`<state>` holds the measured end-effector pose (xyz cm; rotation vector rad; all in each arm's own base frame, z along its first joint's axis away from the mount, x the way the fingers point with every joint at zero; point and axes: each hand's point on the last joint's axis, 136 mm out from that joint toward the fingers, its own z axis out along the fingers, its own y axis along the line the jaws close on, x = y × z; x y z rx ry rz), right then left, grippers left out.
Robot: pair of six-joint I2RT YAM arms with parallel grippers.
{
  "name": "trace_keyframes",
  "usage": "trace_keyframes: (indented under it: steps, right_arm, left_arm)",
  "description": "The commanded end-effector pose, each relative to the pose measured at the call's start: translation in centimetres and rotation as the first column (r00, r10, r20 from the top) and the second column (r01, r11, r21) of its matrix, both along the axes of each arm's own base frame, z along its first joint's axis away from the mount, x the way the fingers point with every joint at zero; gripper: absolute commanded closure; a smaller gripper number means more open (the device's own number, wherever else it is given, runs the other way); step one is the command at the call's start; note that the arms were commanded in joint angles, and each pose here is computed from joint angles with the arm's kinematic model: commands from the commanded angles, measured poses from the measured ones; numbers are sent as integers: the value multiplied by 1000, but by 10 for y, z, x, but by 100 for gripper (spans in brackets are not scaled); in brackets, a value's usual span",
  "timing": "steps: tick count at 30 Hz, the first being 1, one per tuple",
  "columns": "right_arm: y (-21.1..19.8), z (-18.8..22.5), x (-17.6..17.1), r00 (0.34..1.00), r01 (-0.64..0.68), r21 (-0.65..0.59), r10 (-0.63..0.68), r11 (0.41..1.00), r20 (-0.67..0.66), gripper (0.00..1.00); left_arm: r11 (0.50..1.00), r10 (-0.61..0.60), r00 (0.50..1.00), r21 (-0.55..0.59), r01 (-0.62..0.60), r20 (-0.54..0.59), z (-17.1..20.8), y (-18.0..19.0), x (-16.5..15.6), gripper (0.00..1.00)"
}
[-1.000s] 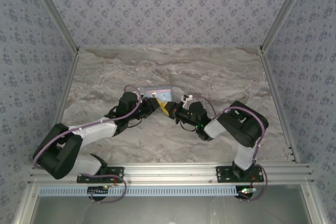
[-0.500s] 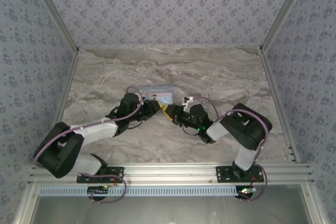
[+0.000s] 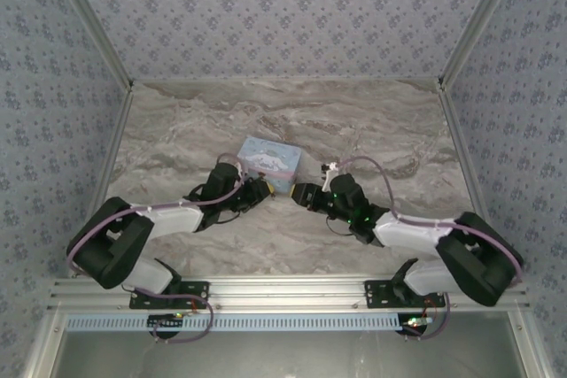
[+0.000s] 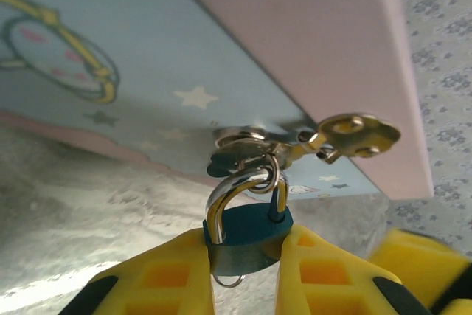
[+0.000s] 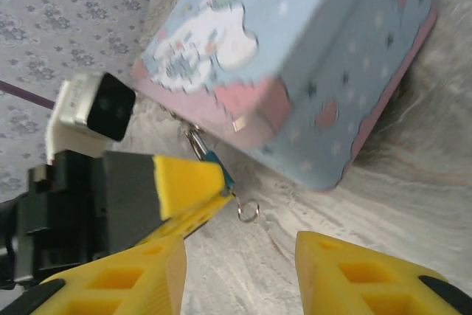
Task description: Unlock the padlock with the key
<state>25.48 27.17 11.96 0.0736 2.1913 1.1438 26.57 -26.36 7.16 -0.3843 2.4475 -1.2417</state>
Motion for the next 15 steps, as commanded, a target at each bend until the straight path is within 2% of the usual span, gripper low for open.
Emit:
trace_keyframes:
  steps: [1,8,10,15]
  right_arm:
    - [-30,-16,1,999,30,-201,-26,979,22,54]
    - [-34,-14,-3,998,-34,-234,47,972,48,54]
    - [-26,-10,-7,991,-81,-217,102,973,87,54]
    - [-19,-17,-16,968,-163,-280,207,946,139,53]
  left_arm:
    - [1000,-18,999,2,18,26,1,-7,0,81]
    - [999,-22,1000,23,22,3,-15,-9,-5,80]
    - [1000,-22,1000,10,22,-6,-17,-12,-6,81]
    - [999,-22,1000,-25,21,-11,-13,-20,-5,81]
